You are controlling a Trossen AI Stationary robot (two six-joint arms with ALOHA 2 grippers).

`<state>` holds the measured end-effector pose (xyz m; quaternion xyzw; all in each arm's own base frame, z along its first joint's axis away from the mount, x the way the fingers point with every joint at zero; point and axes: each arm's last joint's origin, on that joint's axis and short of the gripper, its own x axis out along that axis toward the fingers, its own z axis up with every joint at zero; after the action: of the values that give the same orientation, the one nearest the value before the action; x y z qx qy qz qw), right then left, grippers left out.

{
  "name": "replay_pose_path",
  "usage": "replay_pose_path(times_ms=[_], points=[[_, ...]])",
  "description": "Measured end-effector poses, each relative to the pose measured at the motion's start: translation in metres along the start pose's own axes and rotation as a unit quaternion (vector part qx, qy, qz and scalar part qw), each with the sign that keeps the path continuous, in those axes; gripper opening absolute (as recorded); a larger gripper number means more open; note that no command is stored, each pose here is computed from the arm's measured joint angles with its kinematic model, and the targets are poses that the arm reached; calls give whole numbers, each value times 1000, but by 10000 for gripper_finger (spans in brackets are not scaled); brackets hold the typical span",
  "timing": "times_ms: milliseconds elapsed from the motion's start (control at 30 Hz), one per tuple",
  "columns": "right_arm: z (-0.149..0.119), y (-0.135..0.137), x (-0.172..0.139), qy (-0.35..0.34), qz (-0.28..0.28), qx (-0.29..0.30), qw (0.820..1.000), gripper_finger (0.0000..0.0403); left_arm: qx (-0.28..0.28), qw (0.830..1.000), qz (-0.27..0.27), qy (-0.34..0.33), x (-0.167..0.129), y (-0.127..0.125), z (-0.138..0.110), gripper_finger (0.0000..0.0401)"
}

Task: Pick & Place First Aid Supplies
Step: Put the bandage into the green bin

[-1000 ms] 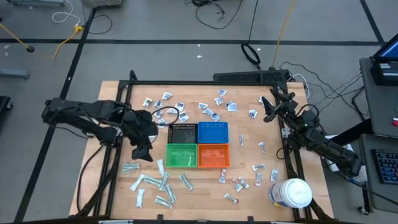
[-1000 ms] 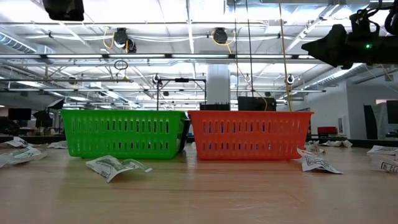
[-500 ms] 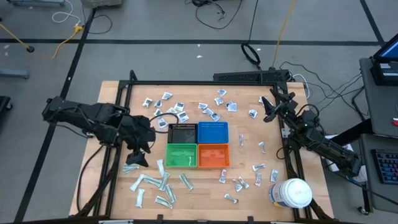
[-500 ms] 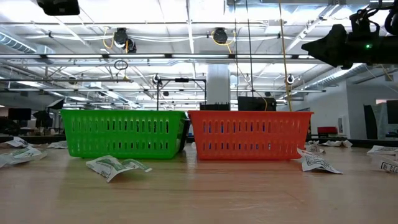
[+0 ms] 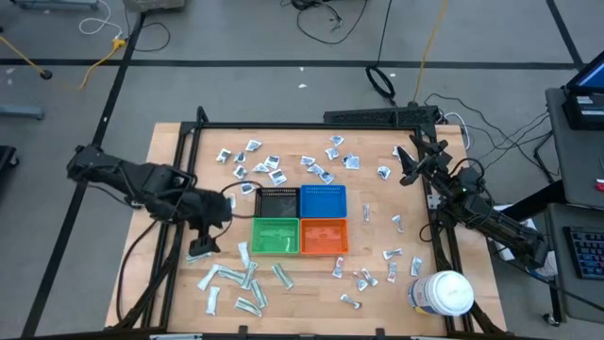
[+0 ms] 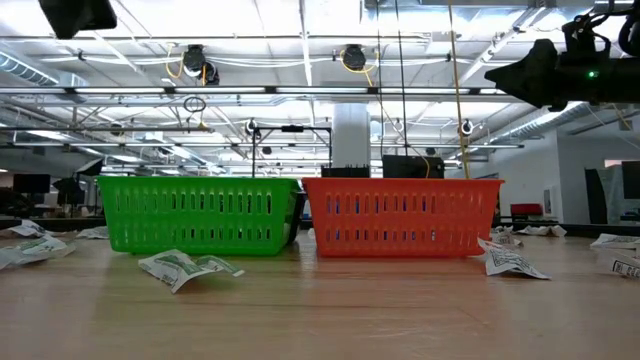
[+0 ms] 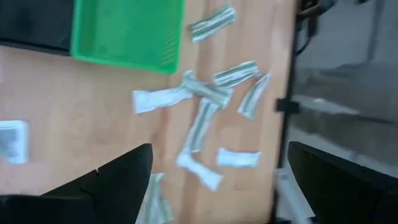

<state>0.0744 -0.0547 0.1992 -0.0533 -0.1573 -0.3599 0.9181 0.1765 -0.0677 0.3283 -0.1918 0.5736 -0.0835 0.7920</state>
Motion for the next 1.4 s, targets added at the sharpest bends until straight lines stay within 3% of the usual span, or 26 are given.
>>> replay_pose_path(times_ms=[200, 667, 867, 1400], points=[[0, 0, 0, 0, 0, 0, 1000, 263, 66, 996, 61, 17, 11, -14, -12, 379], [0, 0, 0, 0, 0, 0, 1000, 263, 230, 965, 111, 68, 43, -56, -21, 379], [0, 0, 0, 0, 0, 0, 1000, 263, 245, 959, 121, 76, 54, -70, -21, 379], [0, 0, 0, 0, 0, 0, 1000, 263, 248, 942, 171, 150, 118, -76, -24, 379]])
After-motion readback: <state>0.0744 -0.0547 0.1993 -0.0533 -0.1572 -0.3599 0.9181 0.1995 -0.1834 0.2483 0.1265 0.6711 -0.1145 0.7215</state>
